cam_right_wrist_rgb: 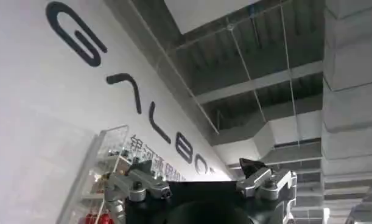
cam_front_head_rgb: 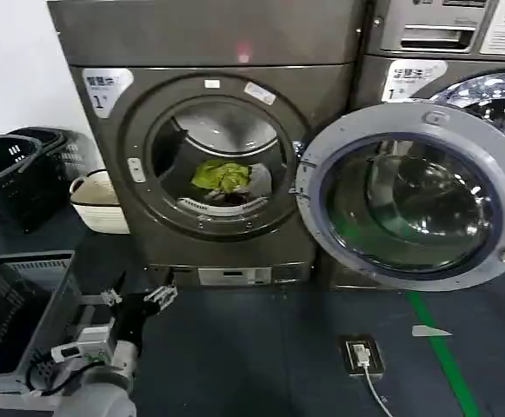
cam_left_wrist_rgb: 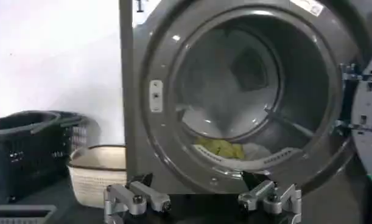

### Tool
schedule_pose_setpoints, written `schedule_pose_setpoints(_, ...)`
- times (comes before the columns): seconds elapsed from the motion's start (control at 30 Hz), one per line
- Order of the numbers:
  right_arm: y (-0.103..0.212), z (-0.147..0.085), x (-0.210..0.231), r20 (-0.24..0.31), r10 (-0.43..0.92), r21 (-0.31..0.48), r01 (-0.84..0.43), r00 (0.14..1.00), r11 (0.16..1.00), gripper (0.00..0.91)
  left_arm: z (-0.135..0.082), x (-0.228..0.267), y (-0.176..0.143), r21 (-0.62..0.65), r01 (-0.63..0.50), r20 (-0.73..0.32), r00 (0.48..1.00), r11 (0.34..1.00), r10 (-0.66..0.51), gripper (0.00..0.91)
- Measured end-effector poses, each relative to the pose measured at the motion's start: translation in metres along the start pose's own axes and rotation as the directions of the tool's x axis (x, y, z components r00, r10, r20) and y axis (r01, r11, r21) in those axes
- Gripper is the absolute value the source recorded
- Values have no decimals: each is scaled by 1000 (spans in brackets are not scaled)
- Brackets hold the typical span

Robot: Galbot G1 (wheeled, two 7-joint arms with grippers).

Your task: Grasp the clothes from the dryer.

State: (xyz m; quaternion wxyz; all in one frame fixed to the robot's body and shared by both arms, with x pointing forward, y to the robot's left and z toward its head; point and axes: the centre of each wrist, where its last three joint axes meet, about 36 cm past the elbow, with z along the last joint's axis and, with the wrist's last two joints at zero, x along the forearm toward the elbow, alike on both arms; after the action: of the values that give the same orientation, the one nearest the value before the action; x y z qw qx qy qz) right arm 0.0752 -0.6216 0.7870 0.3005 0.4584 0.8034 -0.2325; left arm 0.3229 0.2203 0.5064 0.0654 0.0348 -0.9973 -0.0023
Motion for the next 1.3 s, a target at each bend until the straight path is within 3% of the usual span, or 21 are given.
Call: schedule_pose_setpoints(1.3,1,-6,3,61,-78,-24,79,995,997,907,-2,-3,-4,-5,-31,22,999,1000,31,907)
